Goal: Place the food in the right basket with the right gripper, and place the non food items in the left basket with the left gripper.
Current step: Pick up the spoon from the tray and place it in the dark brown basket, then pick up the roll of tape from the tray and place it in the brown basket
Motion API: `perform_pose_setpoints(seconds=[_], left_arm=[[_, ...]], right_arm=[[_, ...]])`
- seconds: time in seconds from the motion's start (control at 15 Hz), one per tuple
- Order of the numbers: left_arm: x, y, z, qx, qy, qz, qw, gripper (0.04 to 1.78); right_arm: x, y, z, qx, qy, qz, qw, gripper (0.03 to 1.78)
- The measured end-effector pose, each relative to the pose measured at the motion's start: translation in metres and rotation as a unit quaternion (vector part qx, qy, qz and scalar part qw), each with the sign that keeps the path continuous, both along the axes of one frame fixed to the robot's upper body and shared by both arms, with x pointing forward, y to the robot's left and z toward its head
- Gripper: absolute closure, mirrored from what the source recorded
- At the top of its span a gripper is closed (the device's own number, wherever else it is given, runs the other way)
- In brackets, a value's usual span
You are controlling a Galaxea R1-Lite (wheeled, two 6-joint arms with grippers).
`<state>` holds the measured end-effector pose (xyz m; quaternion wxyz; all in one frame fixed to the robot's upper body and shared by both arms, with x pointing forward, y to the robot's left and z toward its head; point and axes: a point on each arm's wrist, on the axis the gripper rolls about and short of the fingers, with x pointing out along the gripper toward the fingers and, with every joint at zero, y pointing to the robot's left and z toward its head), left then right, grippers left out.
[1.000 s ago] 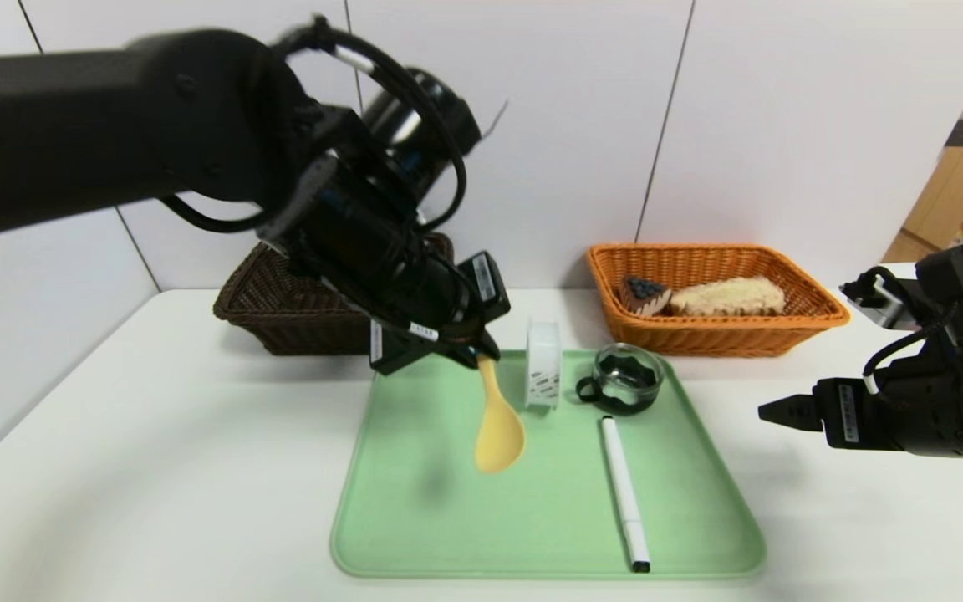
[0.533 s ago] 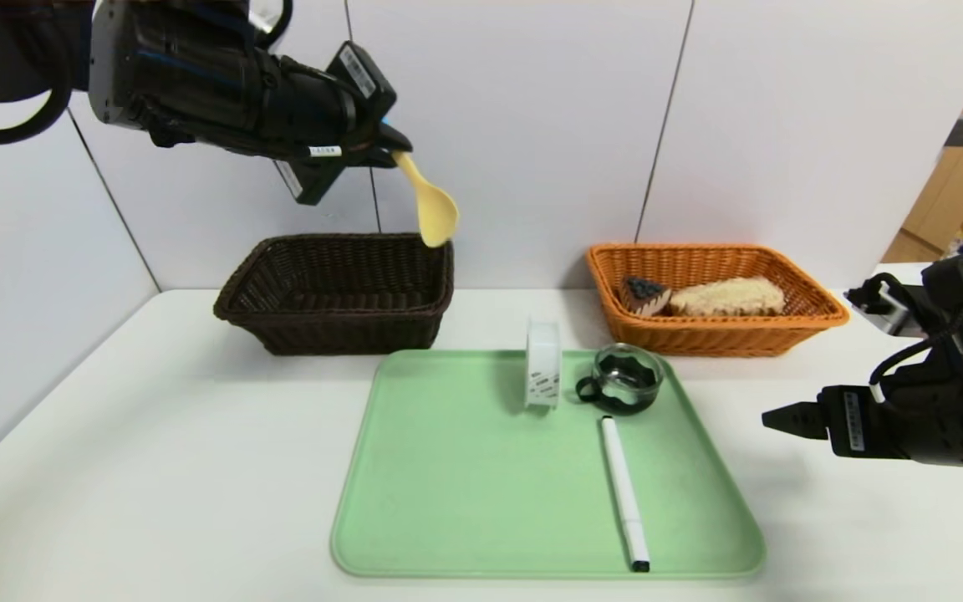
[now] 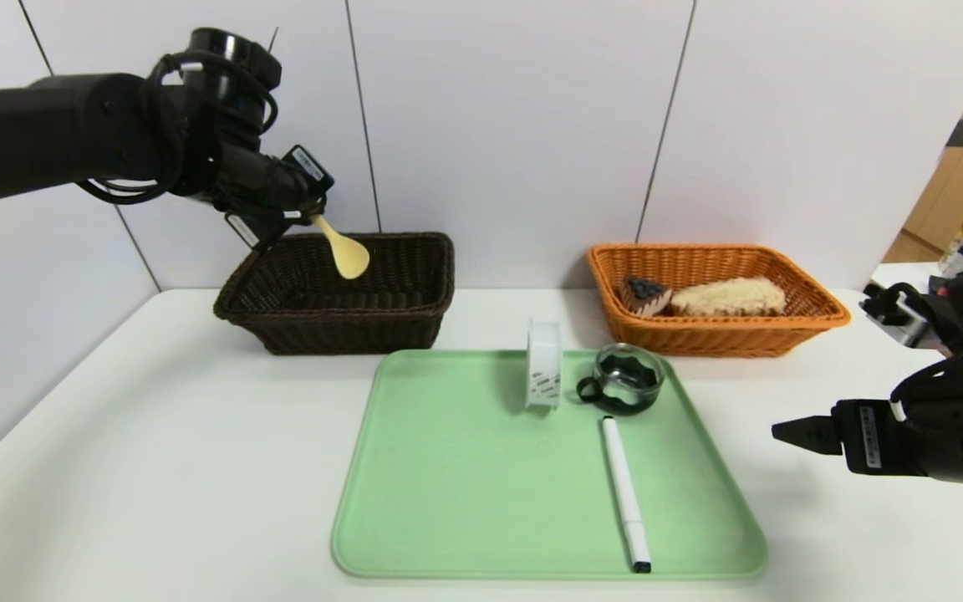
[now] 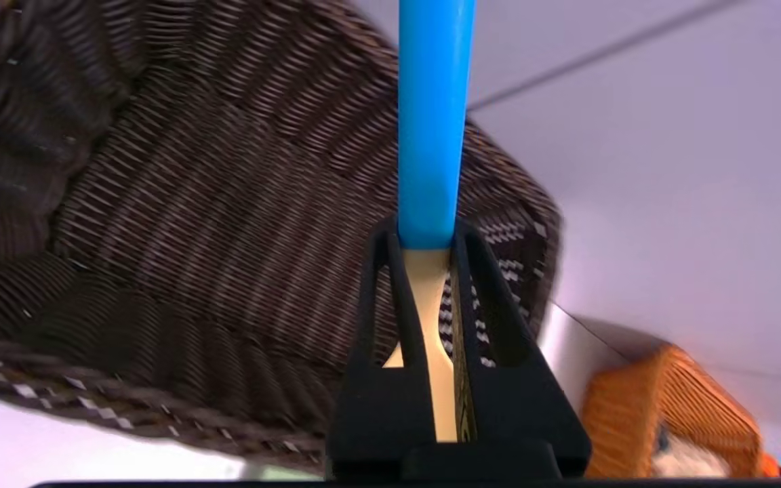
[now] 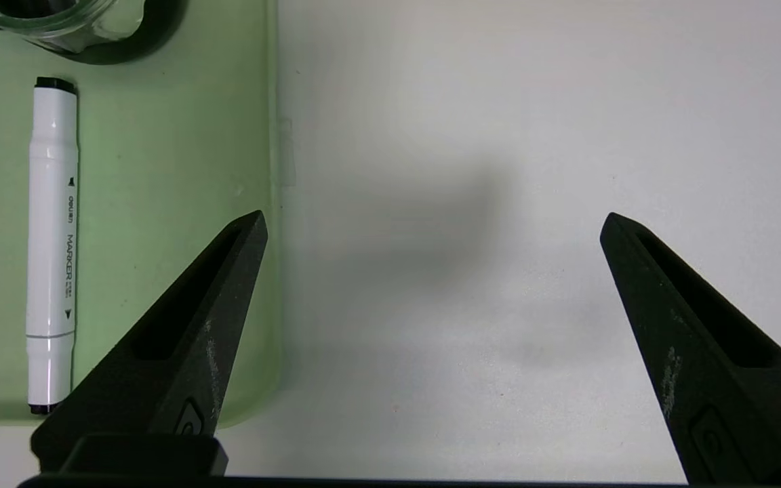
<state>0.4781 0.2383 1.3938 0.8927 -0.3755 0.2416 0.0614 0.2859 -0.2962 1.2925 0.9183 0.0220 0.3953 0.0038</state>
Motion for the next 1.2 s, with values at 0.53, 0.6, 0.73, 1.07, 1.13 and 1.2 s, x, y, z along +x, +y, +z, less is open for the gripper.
perform_pose_setpoints(seconds=[0.53, 0.6, 0.73, 1.07, 1.13, 1.2], left_arm=[[0.043, 0.022, -0.057, 0.011, 0.059, 0.04, 0.997, 1.53], [0.044, 0.023, -0.059, 0.014, 0.061, 0.041, 0.997, 1.36], [0.045, 0.023, -0.06, 0.019, 0.061, 0.044, 0.997, 1.07], [0.03, 0.021, -0.035, 0.023, 0.036, 0.033, 0.999, 0.63], [0.019, 0.016, -0.021, 0.033, 0.024, 0.016, 0.999, 0.56], [0.004, 0.006, -0.007, 0.05, 0.013, -0.009, 0.999, 0.5]], right_arm=[[-0.01, -0.002, 0.003, 0.002, -0.011, -0.002, 0.9999, 0.11], [-0.012, -0.003, 0.002, 0.001, -0.01, -0.002, 1.0, 0.11], [-0.013, -0.003, 0.001, 0.0, -0.01, 0.001, 1.0, 0.11], [-0.016, -0.003, 0.001, 0.001, -0.01, 0.002, 0.9999, 0.11], [-0.016, -0.003, 0.001, 0.001, -0.011, 0.002, 0.9999, 0.11], [-0.017, -0.003, 0.001, 0.002, -0.011, 0.002, 0.9999, 0.11]])
